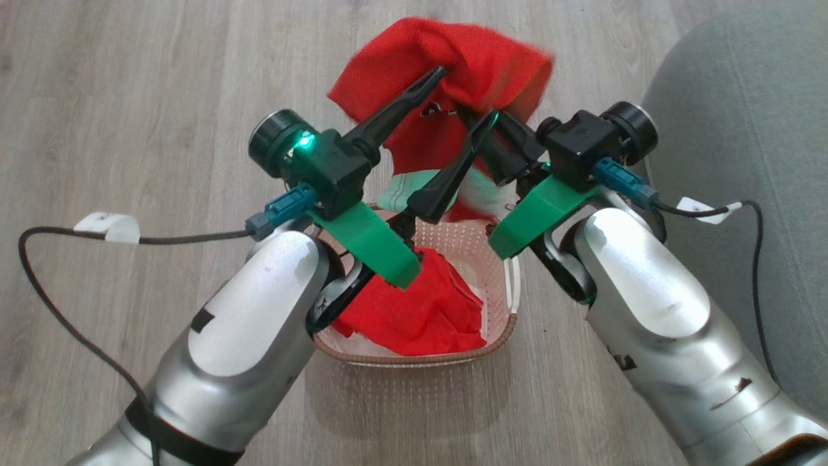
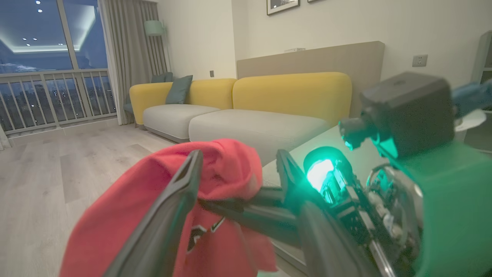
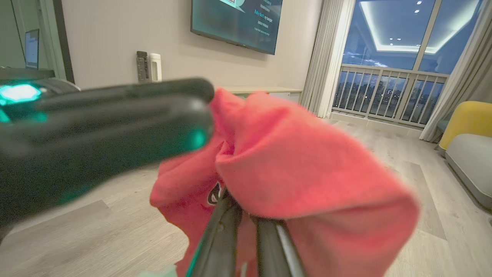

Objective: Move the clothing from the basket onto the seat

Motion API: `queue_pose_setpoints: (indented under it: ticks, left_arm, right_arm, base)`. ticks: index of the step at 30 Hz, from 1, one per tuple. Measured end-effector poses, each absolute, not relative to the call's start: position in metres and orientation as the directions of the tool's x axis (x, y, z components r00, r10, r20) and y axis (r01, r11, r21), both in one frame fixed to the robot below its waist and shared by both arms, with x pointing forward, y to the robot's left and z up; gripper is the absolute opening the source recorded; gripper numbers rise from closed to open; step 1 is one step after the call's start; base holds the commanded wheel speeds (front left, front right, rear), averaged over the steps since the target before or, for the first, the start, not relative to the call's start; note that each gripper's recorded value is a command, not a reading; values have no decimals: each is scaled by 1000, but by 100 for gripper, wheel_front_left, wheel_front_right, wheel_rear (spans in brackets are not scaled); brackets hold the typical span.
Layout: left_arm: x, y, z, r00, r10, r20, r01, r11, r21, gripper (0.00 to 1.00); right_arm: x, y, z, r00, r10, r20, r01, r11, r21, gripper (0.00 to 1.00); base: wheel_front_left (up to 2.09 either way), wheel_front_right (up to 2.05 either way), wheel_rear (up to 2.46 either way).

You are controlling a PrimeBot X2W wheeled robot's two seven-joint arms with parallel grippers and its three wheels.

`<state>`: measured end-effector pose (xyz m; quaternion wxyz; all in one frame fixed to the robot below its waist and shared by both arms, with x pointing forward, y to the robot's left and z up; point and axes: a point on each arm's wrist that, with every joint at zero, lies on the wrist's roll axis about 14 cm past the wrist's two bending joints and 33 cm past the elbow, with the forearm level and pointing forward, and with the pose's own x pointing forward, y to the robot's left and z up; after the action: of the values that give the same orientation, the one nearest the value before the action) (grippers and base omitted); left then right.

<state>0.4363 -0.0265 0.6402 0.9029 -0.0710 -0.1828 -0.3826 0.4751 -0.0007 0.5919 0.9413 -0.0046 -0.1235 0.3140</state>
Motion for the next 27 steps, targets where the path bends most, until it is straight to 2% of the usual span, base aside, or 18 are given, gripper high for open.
queue_pose_setpoints:
  ticks: [12,20,27]
  left_arm:
    - [436,-49,614,613,-718,330,765,644,-21,100]
    - [430,-77,602,558,-770,310,816,578,-35,100]
    - [418,-110,586,487,-828,277,867,496,-41,100]
  right_arm:
    - [475,-57,593,848,471,243,-466,881,-83,0]
    - [465,-111,604,898,350,267,-337,937,-94,0]
    - [443,-159,603,936,231,266,-215,973,-89,0]
  base:
    - [0,0,0]
    - [0,0,0]
    - [0,0,0]
